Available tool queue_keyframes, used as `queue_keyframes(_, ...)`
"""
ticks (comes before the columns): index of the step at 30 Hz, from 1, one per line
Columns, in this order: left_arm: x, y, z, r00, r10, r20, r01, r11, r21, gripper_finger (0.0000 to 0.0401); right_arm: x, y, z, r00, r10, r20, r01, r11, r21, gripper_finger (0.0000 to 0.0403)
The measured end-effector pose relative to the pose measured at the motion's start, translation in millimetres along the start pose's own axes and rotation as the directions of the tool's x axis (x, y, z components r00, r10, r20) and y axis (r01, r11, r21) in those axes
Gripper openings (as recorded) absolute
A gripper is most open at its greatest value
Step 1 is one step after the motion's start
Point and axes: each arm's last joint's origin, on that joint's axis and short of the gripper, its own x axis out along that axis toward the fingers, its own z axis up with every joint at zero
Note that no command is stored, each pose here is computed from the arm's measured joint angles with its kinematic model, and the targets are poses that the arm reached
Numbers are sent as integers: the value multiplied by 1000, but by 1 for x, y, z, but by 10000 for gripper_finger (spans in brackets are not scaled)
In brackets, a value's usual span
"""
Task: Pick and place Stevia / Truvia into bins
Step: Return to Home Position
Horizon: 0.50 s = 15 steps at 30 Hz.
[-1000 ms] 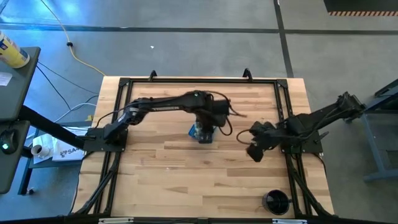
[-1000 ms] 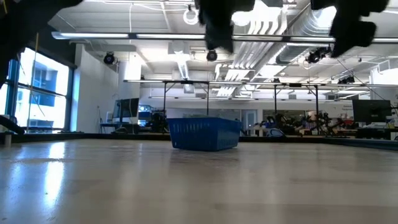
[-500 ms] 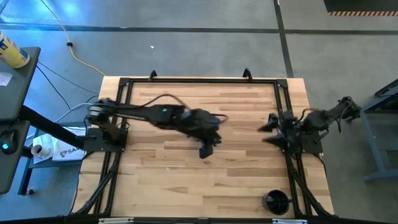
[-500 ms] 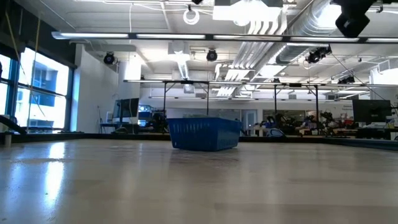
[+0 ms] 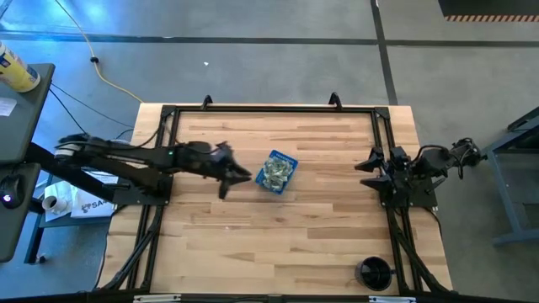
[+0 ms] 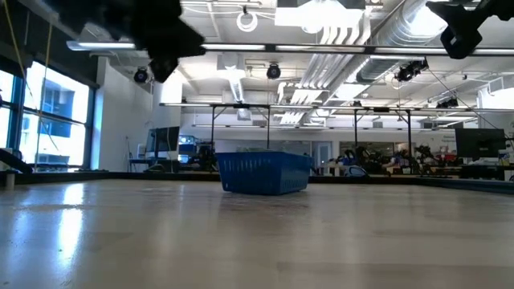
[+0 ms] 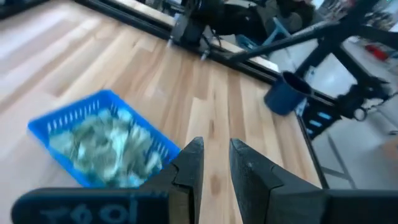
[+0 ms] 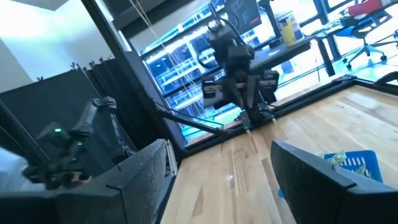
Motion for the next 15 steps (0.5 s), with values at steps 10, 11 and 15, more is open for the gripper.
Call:
queue_keyframes(10,-55,32,-79,999,-5,41,5,1000,-3,111,0,-2,-3,999,-32,-28,32,999,-13,278)
queue_keyframes(11,-59,34,-86,999,-9,52,9,1000,-8,111,-1,-3,-5,998,-50,-39,49,999,-19,278)
queue_keyframes(15,-72,42,-110,995,-29,95,30,999,-12,111,-1,-8,-12,990,-96,-103,91,995,-52,277)
